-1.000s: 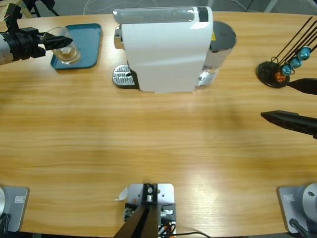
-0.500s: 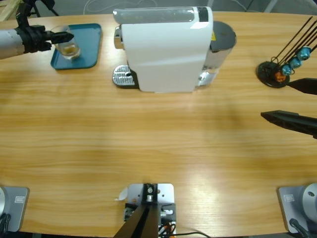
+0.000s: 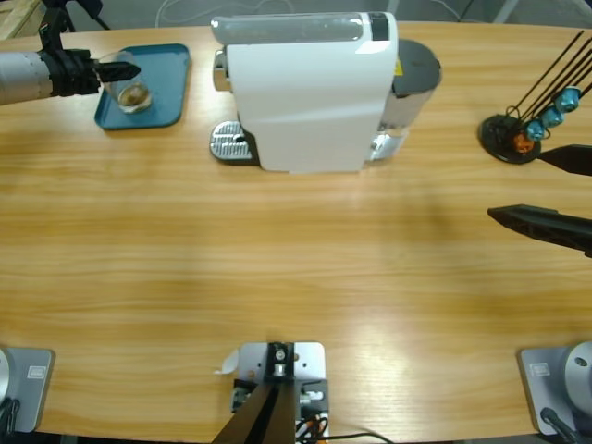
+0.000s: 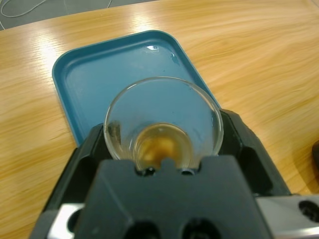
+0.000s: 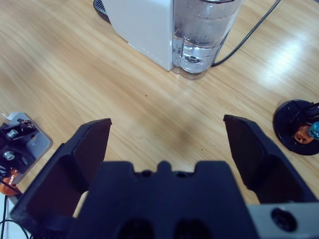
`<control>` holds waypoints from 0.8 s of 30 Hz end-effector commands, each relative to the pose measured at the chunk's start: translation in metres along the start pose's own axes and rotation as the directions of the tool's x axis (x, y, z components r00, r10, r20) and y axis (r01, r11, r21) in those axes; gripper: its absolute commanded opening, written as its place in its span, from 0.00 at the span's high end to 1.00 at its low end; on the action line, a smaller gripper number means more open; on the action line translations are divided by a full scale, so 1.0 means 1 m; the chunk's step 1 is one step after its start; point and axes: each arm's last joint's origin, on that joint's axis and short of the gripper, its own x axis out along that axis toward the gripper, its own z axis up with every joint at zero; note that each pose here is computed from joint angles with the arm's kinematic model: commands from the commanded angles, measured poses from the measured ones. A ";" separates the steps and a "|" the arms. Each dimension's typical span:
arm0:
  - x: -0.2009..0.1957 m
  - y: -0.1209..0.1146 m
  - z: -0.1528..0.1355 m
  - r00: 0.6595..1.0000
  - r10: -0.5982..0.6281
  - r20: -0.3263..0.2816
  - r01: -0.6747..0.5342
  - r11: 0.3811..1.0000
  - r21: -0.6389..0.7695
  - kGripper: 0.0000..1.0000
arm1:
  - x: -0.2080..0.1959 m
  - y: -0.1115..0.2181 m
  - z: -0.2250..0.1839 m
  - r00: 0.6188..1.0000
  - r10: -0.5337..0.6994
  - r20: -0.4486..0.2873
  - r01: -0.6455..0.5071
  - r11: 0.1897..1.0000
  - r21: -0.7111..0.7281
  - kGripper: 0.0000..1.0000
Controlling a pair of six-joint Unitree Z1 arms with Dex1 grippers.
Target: Pour coffee
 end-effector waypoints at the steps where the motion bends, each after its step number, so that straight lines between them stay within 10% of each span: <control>1: 0.007 0.000 -0.014 0.998 -0.009 -0.063 0.007 0.999 -0.032 0.03 | 0.009 -0.002 -0.006 0.999 -0.023 -0.042 0.024 1.000 0.015 0.00; 12: -0.030 -0.013 -0.003 0.998 0.061 -0.008 -0.061 0.998 -0.004 0.00 | 0.008 -0.002 -0.006 0.999 -0.023 -0.041 0.023 1.000 0.015 0.00; 18: -0.100 -0.078 0.035 0.971 0.217 0.095 -0.227 0.968 0.105 0.00 | 0.013 -0.002 -0.004 0.998 -0.017 -0.060 0.018 1.000 0.016 0.00; 24: -0.216 -0.155 0.037 0.995 -0.025 0.095 0.001 0.968 0.250 0.01 | 0.029 -0.002 0.005 0.988 -0.052 -0.144 0.058 0.998 0.038 0.00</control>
